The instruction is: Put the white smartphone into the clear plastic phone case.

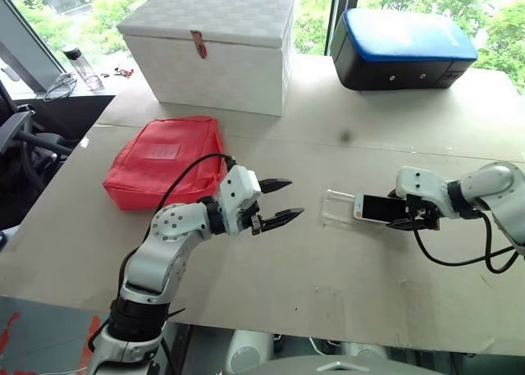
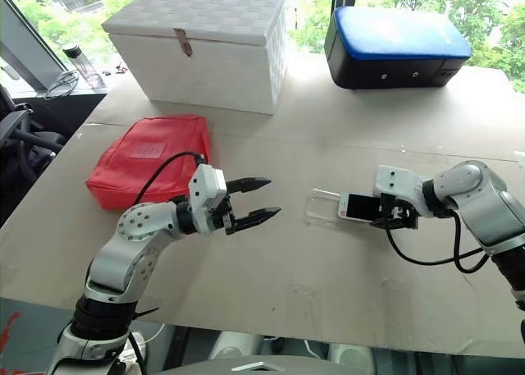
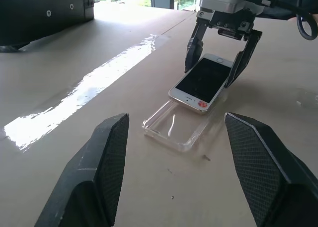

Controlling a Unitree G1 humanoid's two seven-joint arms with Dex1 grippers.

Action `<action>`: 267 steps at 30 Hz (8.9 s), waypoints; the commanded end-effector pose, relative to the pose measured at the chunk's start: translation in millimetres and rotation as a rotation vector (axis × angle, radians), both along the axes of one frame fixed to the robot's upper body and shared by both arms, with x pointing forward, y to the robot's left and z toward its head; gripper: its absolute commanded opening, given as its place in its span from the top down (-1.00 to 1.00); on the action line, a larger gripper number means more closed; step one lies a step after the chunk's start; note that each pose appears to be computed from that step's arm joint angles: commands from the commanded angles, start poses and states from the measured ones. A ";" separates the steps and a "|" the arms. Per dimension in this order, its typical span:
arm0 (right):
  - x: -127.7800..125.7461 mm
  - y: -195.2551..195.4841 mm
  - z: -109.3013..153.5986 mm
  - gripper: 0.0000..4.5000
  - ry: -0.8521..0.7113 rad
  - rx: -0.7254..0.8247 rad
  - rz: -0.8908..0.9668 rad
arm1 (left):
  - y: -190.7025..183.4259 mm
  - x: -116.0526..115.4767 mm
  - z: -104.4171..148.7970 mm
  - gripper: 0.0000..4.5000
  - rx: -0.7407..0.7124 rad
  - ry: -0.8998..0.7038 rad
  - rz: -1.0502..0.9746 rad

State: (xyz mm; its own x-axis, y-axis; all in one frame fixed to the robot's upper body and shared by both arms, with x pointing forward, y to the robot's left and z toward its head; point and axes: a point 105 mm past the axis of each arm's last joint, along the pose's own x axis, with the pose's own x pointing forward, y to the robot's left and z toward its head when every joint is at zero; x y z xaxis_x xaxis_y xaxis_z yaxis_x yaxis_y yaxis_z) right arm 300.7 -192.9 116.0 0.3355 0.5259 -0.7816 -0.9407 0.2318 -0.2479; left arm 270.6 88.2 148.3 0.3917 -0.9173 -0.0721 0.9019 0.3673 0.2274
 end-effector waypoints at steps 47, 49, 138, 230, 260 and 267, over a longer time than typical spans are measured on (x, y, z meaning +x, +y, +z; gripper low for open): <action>-28.8 17.8 2.0 -0.30 0.075 0.012 -0.075 | -0.1 -0.5 0.3 -0.37 0.019 -0.026 0.014; -26.4 20.0 2.2 -0.30 0.072 0.015 -0.079 | -0.4 0.0 1.1 -0.37 0.019 -0.027 0.015; -61.5 -1.3 25.9 1.00 -0.274 0.332 -0.588 | -35.6 46.2 -53.2 0.96 0.186 0.168 -0.107; 1.3 20.8 -55.3 1.00 0.191 -0.074 -0.351 | -99.7 56.0 -69.9 0.96 0.194 0.295 -0.118; -17.0 30.6 -60.4 1.00 0.233 -0.002 -0.295 | -108.3 49.2 -72.3 0.96 0.143 0.303 -0.077; -18.7 25.4 -70.4 1.00 0.254 -0.057 -0.284 | -107.3 47.1 -75.0 0.96 0.145 0.307 -0.074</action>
State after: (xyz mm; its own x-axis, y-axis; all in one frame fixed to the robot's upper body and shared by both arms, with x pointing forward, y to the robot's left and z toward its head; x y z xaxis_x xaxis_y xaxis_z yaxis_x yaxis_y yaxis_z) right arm 301.5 -155.8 89.6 0.3847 0.4630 -0.7985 -0.8706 0.4695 -0.1471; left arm 321.4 -16.6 72.3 0.2706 -0.9110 -0.3111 0.9561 0.2922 -0.0241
